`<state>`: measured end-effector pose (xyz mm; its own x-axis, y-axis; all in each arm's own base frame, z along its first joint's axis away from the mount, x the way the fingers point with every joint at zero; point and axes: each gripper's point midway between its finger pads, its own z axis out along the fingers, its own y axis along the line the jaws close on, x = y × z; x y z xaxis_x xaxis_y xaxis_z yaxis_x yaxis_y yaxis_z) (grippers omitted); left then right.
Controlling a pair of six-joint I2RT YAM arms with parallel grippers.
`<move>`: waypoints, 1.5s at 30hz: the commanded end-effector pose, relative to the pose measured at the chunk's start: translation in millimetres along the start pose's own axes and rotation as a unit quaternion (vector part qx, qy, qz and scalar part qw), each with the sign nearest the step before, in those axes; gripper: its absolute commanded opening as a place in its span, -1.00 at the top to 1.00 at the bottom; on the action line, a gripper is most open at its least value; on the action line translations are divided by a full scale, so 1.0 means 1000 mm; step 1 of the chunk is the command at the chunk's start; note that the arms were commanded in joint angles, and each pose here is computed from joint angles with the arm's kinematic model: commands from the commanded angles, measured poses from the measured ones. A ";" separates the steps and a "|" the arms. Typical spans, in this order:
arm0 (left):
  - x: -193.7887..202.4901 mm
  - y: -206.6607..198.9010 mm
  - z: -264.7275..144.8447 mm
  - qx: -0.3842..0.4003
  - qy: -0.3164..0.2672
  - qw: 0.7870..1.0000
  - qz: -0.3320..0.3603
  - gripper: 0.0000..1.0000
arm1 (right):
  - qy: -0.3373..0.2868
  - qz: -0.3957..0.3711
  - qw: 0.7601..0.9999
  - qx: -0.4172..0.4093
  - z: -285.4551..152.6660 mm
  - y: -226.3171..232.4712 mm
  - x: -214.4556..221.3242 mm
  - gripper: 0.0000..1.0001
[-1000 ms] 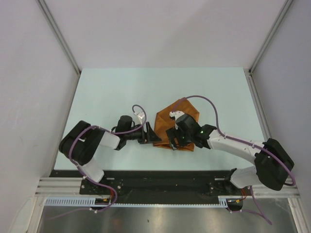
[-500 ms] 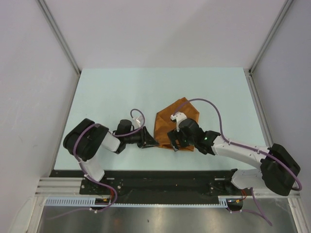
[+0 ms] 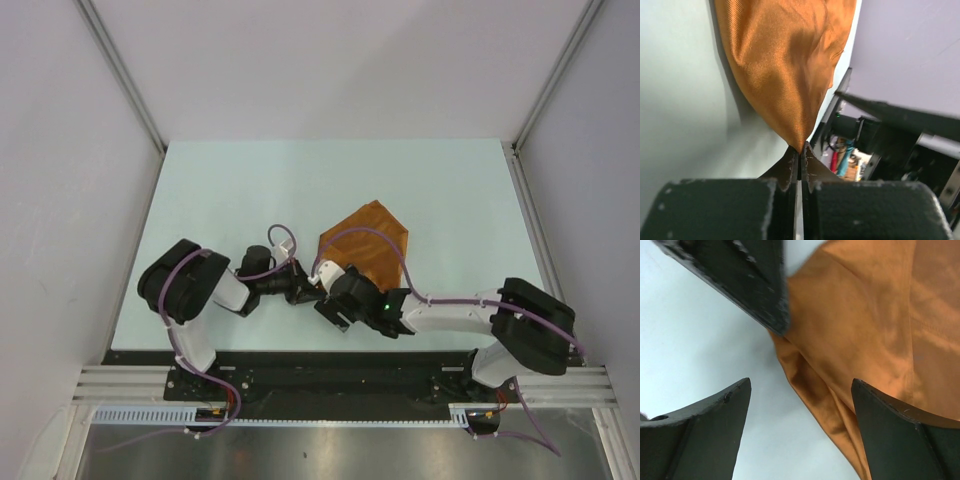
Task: Fold the napkin, place the utensils inside, and roll it up
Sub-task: Roll the napkin at the center of the board.
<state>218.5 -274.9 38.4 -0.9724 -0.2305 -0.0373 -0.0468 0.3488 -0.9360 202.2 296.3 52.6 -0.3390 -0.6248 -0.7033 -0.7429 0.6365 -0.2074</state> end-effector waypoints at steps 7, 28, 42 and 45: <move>-0.012 -0.025 -0.002 0.078 -0.008 0.996 -0.038 0.99 | -0.032 -0.069 0.994 0.075 0.024 0.006 -0.035 -0.72; -0.022 -0.020 -0.007 0.060 -0.022 0.997 -0.032 1.00 | 0.058 -0.051 0.994 0.076 0.024 -0.018 0.020 0.27; -0.041 -0.019 -0.012 0.025 -0.055 0.997 0.043 -0.50 | 0.138 -0.008 0.982 -0.128 0.023 -0.010 0.010 0.76; -0.051 -0.012 -0.017 -0.033 -0.072 0.991 0.112 -0.54 | 0.175 -0.006 0.970 -0.167 0.027 -0.006 0.012 0.81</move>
<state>246.8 -261.2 52.1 -0.9489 -0.3115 -0.0511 -0.0528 0.3163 -0.9472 234.0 289.8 31.1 -0.4501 -0.7344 -0.5079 -0.8191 0.5661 -0.0927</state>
